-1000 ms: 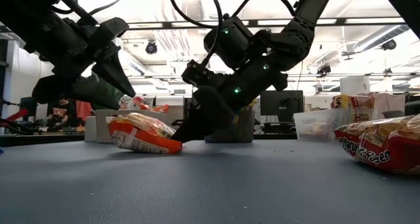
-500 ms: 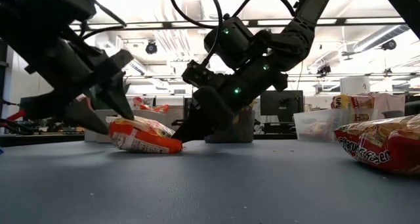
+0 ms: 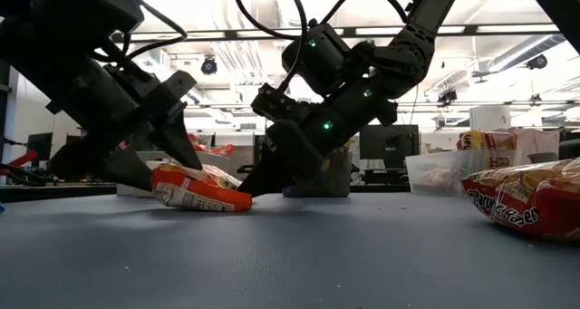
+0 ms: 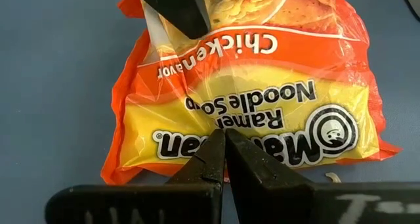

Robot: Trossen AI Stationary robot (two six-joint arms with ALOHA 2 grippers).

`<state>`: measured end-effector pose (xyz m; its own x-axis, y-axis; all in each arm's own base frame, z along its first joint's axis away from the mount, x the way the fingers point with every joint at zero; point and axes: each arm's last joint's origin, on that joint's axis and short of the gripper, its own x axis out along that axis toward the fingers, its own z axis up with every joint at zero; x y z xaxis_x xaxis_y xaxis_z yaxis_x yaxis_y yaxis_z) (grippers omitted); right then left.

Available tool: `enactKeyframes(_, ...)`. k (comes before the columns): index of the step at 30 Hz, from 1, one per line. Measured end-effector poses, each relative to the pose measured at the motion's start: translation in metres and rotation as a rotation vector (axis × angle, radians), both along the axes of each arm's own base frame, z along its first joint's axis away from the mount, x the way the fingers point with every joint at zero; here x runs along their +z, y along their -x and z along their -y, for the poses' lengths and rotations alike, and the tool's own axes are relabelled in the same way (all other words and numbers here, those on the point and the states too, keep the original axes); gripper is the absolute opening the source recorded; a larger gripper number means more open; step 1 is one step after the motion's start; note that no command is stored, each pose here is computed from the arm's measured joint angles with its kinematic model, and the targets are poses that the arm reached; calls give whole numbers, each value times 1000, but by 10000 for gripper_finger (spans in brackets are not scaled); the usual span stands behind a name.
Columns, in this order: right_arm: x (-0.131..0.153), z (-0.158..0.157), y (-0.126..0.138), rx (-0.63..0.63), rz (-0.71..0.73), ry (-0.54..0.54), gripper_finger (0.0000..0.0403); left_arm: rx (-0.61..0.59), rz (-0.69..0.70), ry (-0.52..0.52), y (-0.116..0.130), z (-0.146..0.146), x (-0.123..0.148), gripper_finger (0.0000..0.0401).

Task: Sort Maruchan noodles
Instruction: Put the orange pack noodle into the gray bin

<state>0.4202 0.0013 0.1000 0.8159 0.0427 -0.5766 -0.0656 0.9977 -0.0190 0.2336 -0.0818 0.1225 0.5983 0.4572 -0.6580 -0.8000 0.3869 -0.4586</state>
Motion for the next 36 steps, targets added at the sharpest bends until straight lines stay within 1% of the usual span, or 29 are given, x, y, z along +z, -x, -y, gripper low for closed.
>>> enactKeyframes(6,0,0,0,-1,3,1,9,9,6,-17,-2,1,-5,260)
enactKeyframes(15,0,0,0,-3,4,1,9,13,8,-29,-7,2,-7,198)
enactKeyframes(20,1,0,-1,-29,12,-54,11,-8,2,-45,-9,4,-5,169)
enactKeyframes(22,1,0,-1,-31,14,-64,20,-14,1,-49,-10,4,-4,160)
enactKeyframes(25,3,-1,-1,-40,15,-80,42,-16,2,-49,-10,4,-4,151)
enactKeyframes(31,9,-1,0,-48,20,-97,91,-16,-2,-52,-10,4,-4,145)
enactKeyframes(36,26,-1,4,-44,25,-95,112,-22,-9,-55,-9,4,-3,145)
